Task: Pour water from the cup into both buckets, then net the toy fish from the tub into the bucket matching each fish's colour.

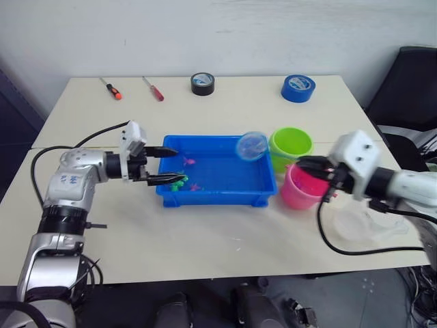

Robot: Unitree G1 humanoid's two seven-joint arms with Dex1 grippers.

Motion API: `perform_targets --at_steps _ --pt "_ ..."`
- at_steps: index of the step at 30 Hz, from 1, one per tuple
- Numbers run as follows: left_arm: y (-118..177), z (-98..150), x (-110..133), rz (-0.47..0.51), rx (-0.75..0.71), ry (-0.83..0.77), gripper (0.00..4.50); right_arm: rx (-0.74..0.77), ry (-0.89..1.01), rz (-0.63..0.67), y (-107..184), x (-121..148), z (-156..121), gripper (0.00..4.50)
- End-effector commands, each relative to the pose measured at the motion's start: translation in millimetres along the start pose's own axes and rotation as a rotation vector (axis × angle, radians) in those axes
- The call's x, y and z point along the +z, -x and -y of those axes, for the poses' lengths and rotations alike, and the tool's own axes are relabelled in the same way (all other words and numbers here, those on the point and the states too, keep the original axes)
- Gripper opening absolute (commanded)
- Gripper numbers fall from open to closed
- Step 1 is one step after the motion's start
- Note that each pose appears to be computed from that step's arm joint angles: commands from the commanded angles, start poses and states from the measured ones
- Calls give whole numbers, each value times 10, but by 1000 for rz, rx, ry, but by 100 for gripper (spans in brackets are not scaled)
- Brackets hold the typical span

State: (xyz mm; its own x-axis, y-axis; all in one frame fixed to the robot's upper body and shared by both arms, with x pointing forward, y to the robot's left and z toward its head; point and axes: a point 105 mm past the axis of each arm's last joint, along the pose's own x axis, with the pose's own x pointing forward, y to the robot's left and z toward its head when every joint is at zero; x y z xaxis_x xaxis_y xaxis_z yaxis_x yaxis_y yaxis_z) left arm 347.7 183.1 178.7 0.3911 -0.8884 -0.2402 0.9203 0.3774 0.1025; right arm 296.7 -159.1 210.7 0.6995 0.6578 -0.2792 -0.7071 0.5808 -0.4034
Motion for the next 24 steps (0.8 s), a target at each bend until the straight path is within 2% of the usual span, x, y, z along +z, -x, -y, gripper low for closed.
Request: perform_targets --at_steps 1,5,10,14,24 --pt "207 28 120 8 63 -42 448 62 -115 -31 -175 -11 -51 0" --pt "355 82 78 -23 122 -51 448 89 -108 -62 -397 -46 -28 0" --pt "480 111 -7 -64 171 -47 448 112 -2 -62 -620 -44 -24 0" --pt "553 66 10 -58 222 -35 448 124 5 -63 -846 -56 -15 0" --pt "582 111 -6 -74 210 -30 448 163 115 -21 -952 77 -57 0"
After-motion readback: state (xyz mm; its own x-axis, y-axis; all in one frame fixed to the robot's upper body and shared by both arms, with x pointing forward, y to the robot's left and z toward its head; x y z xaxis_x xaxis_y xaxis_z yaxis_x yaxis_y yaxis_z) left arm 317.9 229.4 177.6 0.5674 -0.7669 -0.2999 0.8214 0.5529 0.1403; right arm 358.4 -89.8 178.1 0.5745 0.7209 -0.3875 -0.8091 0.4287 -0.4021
